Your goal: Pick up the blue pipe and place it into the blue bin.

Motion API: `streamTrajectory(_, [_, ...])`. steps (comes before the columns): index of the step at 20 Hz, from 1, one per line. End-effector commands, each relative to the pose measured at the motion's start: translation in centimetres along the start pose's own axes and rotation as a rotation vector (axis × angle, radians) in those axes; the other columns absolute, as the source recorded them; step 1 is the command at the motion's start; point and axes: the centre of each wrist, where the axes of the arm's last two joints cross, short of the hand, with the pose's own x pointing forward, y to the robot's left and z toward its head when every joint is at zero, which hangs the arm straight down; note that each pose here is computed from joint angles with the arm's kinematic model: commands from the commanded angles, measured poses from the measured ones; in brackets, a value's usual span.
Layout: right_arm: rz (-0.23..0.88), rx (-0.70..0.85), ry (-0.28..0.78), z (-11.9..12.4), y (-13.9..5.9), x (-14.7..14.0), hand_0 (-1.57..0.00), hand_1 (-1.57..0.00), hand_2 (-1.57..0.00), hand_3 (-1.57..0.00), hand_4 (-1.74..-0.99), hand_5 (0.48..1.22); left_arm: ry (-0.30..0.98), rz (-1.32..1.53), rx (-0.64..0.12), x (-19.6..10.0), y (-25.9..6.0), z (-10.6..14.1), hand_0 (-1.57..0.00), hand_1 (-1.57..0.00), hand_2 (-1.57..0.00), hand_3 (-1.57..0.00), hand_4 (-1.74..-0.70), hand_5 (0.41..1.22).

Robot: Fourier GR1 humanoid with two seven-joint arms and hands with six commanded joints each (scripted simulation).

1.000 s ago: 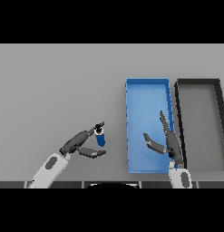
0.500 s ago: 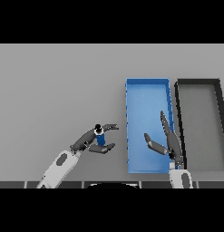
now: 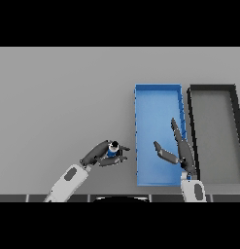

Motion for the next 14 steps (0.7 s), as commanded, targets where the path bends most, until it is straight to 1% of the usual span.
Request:
streamTrajectory(1, [0.01, -0.001, -0.006, 0.0, -0.2, 0.3, 0.0, 0.0, 0.0, 0.0, -1.189, 0.601, -0.011, -0.005, 0.018, 0.5, 0.0, -0.5, -1.43, -1.45, -1.46, -1.38, -1.69, 1.172])
streamTrajectory(2, [0.013, -0.002, 0.007, -0.3, -0.2, 0.2, 0.0, 0.0, 0.0, 0.0, -1.189, 0.603, -0.036, 0.0, 0.026, 1.1, -0.2, -1.0, -1.46, -1.48, -1.48, -1.41, -1.7, 1.182])
streamTrajectory(4, [0.013, 0.001, -0.011, 0.2, 0.2, 0.0, 0.0, 0.0, 0.0, 0.0, -1.187, 0.605, -0.104, 0.01, 0.036, 2.3, -0.3, -1.0, -1.5, -1.51, -1.51, -1.44, -1.72, 1.196])
streamTrajectory(5, [0.029, -0.003, -0.001, 0.1, 0.0, 0.0, 0.0, 0.0, 0.0, 0.0, -1.183, 0.606, -0.132, 0.009, 0.021, 3.5, -0.8, -1.6, -1.51, -1.52, -1.52, -1.45, -1.72, 1.201])
streamTrajectory(6, [0.026, -0.004, 0.003, 0.2, 0.0, -0.1, 0.0, 0.0, 0.0, 0.0, -1.18, 0.604, -0.154, 0.009, 0.019, 4.2, -0.5, -1.6, -1.52, -1.53, -1.53, -1.45, -1.73, 1.205])
streamTrajectory(7, [0.028, -0.003, 0.003, 0.2, 0.1, -0.2, 0.0, 0.0, 0.0, 0.0, -1.172, 0.603, -0.163, 0.012, 0.016, 4.8, -0.1, -1.7, -1.53, -1.54, -1.54, -1.46, -1.73, 1.208])
streamTrajectory(9, [0.03, -0.008, -0.009, 0.6, -0.3, -0.4, 0.0, 0.0, 0.0, 0.0, -1.157, 0.6, -0.162, -0.001, -0.007, 5.6, -0.4, -1.7, -1.55, -1.55, -1.55, -1.48, -1.73, 1.213])
streamTrajectory(11, [0.028, -0.014, -0.015, 0.2, -0.4, 0.0, 0.0, 0.0, 0.0, 0.0, -1.144, 0.601, -0.161, -0.008, -0.019, 6.9, -0.4, -2.1, -1.56, -1.56, -1.56, -1.49, -1.74, 1.216])
streamTrajectory(12, [0.033, -0.004, -0.027, 0.4, -0.3, -0.2, 0.0, 0.0, 0.0, 0.0, -1.141, 0.603, -0.158, -0.007, -0.028, 7.2, -0.5, -2.1, -1.56, -1.56, -1.56, -1.49, -1.74, 1.217])
streamTrajectory(14, [0.039, -0.013, -0.032, 0.3, -0.8, -0.1, 0.0, 0.0, 0.0, 0.0, -1.133, 0.606, -0.143, -0.013, -0.036, 7.5, -1.1, -2.4, -1.56, -1.56, -1.56, -1.49, -1.74, 1.218])
